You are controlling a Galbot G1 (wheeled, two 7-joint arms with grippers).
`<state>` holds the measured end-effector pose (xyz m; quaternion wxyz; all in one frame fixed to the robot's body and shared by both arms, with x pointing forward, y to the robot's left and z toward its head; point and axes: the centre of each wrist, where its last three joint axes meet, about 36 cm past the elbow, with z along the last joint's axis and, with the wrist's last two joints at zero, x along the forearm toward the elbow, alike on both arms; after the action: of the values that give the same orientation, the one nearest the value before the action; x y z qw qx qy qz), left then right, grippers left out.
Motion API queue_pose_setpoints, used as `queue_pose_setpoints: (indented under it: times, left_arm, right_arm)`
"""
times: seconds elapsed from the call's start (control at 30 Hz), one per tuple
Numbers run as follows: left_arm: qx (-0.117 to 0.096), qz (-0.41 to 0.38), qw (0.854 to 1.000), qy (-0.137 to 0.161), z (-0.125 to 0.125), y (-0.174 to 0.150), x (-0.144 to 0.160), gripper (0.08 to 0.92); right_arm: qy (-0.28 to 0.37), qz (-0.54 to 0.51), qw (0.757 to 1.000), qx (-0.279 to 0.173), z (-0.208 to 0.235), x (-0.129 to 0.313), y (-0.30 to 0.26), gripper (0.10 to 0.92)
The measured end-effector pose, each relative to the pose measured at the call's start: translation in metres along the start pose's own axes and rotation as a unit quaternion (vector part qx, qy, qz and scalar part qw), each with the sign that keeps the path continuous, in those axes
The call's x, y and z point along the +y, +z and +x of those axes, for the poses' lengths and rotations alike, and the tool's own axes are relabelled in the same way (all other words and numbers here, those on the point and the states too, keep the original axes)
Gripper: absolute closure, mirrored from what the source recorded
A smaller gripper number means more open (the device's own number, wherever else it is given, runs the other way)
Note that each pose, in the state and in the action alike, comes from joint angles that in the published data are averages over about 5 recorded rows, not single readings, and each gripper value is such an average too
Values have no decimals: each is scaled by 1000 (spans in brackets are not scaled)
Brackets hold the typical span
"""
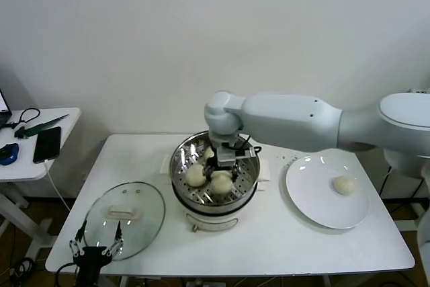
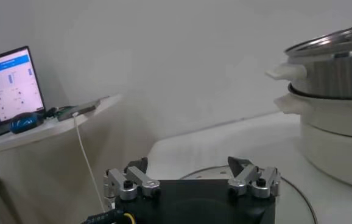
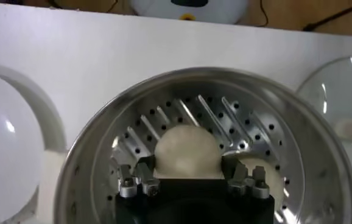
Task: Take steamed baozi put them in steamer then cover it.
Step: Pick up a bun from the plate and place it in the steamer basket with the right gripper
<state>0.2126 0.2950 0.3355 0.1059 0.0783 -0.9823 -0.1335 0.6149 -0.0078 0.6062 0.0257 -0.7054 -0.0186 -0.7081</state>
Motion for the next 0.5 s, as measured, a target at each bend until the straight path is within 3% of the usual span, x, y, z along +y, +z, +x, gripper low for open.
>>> queue_pose_setpoints:
  times: [0.17, 0.4, 0.5]
  left_arm:
    - [1, 0, 1000, 0, -1, 1, 0, 177]
    - [1, -1, 1000, 0, -1, 2, 1, 177]
    - [1, -1, 1000, 0, 0, 2, 1, 177]
  right_arm:
    - [-2, 7, 1000, -7, -8, -5, -3, 316]
    - [-2, 9, 1000, -8, -11, -9, -4, 209]
    - [0, 9, 1000, -6, -8, -9, -2, 201]
